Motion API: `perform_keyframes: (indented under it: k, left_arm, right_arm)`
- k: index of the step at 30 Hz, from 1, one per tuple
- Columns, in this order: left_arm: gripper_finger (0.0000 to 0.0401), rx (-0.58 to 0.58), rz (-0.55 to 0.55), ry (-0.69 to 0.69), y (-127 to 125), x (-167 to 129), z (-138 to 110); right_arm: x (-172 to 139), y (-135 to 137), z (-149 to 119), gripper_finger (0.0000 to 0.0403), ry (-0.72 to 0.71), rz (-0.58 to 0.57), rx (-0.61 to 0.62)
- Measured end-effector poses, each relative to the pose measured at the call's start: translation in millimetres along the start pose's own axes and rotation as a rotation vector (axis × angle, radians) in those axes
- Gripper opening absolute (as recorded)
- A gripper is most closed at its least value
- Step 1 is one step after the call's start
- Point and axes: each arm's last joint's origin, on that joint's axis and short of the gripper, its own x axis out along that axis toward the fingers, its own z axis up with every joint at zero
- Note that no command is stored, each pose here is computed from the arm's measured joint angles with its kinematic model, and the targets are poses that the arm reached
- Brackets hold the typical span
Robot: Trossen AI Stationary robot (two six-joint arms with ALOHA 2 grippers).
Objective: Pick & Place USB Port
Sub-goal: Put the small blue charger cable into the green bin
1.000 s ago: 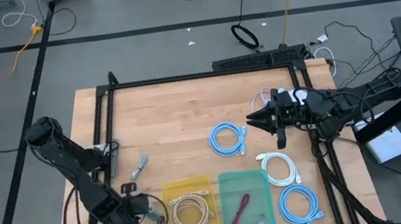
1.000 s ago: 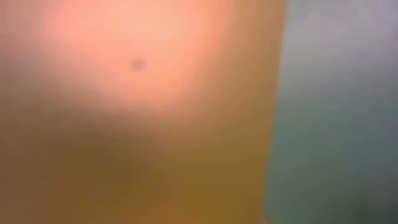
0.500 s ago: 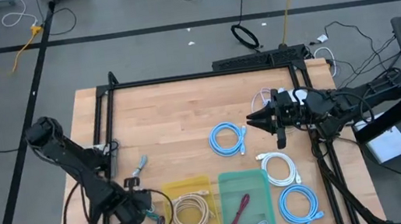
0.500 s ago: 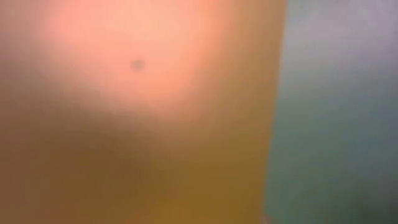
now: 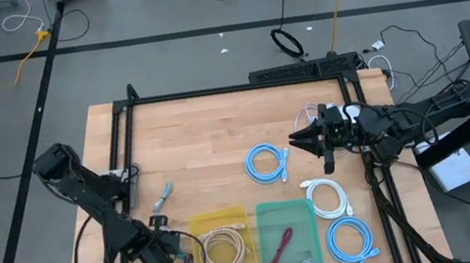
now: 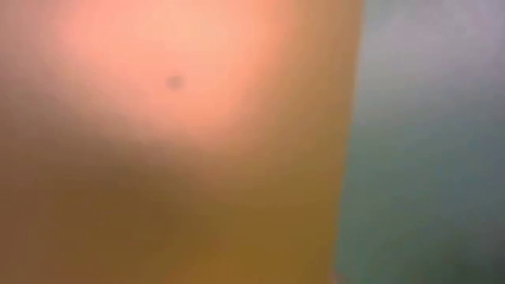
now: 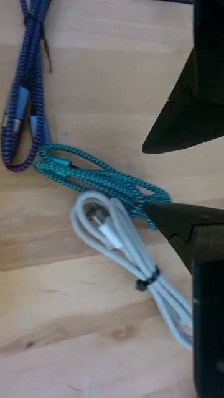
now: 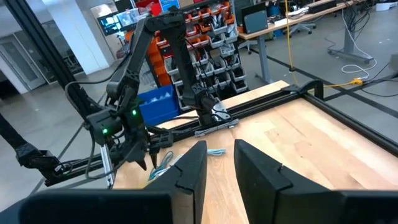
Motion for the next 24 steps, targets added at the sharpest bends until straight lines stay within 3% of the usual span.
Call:
perform_keyframes:
  k: [24]
  left_arm:
    - [0.0143, 0.002, -0.013, 0.02, 5.3, 4.5, 5.6]
  right_arm:
    - [0.0, 0.2, 0.1, 0.0073, 0.0, 0.005, 0.002]
